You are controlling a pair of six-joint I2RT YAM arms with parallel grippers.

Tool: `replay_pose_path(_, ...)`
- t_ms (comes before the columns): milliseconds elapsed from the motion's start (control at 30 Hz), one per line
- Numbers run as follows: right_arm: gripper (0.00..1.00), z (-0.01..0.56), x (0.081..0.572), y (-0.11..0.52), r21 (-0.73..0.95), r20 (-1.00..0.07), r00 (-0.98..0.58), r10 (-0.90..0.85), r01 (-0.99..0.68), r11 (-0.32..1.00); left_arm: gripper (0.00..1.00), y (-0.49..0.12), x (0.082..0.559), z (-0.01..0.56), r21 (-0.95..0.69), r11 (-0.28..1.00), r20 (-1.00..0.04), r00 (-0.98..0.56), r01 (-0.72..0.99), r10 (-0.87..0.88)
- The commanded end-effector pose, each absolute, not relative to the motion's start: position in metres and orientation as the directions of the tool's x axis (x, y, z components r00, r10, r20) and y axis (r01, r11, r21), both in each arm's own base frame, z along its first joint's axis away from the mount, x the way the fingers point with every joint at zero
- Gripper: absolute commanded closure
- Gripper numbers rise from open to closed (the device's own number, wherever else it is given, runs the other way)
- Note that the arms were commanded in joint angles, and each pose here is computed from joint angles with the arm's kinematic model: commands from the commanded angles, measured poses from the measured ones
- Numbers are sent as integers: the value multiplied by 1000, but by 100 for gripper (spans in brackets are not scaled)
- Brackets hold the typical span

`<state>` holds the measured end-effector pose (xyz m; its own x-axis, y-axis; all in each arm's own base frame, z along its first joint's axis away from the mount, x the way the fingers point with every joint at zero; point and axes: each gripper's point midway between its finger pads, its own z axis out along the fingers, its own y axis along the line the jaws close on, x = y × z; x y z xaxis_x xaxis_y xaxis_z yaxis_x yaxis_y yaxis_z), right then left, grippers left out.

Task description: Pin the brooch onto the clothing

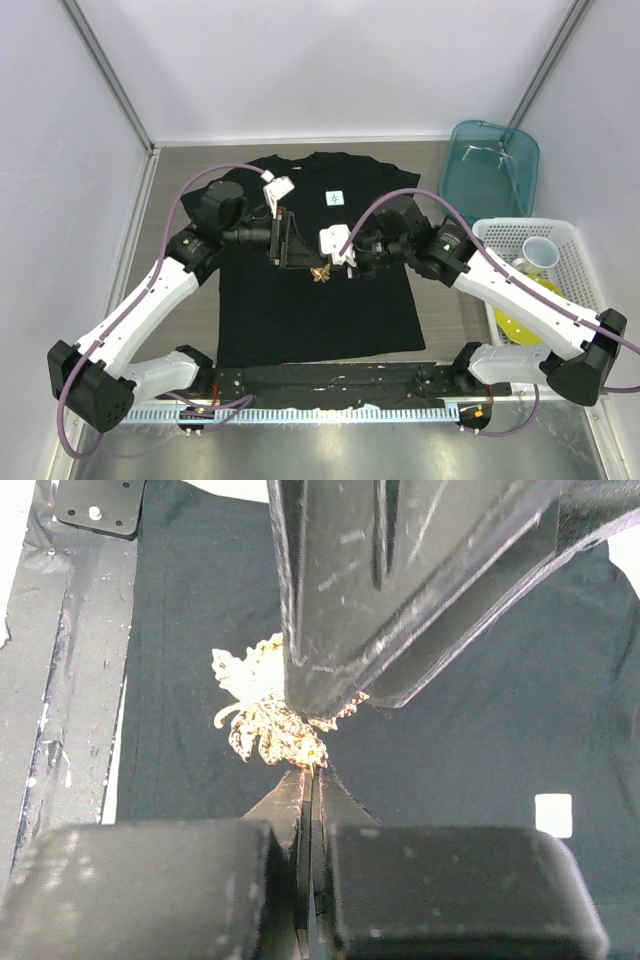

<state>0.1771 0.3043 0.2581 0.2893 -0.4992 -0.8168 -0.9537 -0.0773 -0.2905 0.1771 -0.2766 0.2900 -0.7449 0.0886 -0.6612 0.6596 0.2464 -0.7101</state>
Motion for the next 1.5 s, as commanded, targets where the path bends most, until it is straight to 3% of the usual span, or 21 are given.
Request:
replay_pose_path(0,99,276,181,310,-341,-814,338,-473,-936,-82,46,-280,179,307,-737,224,-640,-765,637,72)
replay_pose_path(467,99,273,182,312,-361,-793,358,-492,-928,-93,65,-279,168,286,-817,230,-520,-848,529,102)
replay_pose_path(867,99,273,175,313,-406,-761,422,-492,-902,-147,68,-281,167,279,-844,227,-473,-873,487,114)
replay_pose_path(1200,99,271,175,314,-411,-753,432,-497,-898,-158,67,-278,160,269,-848,234,-454,-880,475,140)
replay_pose_path(1467,99,271,174,313,-406,-750,427,-505,-900,-157,50,-279,156,283,-844,175,-491,-861,508,129)
